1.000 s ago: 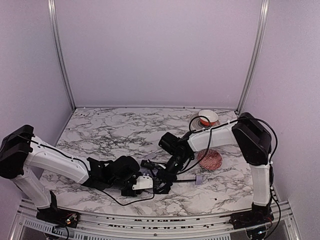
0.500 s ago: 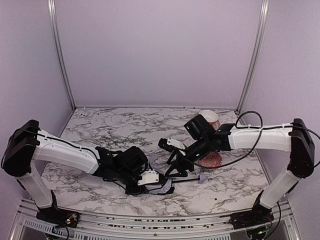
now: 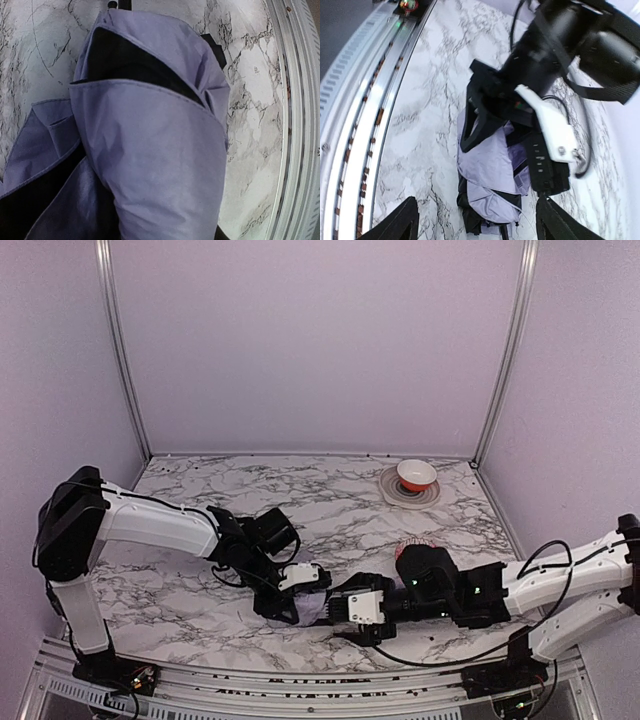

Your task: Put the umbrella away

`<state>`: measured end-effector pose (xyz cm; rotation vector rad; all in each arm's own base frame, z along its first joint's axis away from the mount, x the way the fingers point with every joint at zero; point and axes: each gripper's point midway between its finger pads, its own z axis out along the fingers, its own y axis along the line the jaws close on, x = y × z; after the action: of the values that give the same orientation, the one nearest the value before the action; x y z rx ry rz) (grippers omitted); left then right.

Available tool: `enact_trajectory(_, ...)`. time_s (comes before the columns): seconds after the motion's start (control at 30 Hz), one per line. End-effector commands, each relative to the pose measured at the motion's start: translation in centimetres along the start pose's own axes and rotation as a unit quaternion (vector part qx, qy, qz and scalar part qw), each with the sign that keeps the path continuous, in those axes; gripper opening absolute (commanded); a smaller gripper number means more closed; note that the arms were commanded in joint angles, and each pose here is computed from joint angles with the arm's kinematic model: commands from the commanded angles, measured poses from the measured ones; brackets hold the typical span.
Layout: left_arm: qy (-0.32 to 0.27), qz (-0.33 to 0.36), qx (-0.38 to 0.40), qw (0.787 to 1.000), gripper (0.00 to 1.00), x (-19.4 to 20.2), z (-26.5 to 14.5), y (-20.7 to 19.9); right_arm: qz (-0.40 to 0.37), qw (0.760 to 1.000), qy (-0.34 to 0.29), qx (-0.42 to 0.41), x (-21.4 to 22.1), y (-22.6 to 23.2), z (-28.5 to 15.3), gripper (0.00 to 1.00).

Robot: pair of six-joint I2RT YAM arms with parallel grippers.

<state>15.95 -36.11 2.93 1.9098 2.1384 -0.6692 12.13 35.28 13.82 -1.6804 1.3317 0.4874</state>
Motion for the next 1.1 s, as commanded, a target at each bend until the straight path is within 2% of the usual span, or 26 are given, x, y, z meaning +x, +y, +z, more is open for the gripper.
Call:
enact_trajectory(0.0,0.169,-0.092,0.105,0.976,0.29,9.2,1.9,-4.2,-0.125,0.988,0.035,0.086,0.0,-1.7,2.1,0.8)
enact_trajectory(0.17,0.173,-0.095,0.117,0.973,0.29,9.4,1.7,-4.4,-0.19,0.973,0.085,0.102,1.4,-2.2,4.6,0.84)
enact_trajectory(0.4,0.174,-0.101,0.126,0.972,0.29,9.5,1.8,-4.3,-0.233,0.96,0.134,0.082,4.0,-1.5,7.3,0.85)
enact_trajectory(0.67,0.171,-0.1,0.139,0.97,0.29,9.5,1.8,-4.7,-0.239,0.949,0.192,0.072,7.1,-1.2,8.7,0.79)
enact_trajectory(0.9,0.167,-0.098,0.149,0.97,0.29,9.3,1.8,-4.9,-0.254,0.93,0.245,0.107,9.4,-3.0,9.4,0.8)
enact_trajectory(1.07,0.15,-0.09,0.166,0.971,0.28,8.6,1.4,-5.5,-0.266,0.92,0.267,0.107,10.2,-3.3,9.9,0.73)
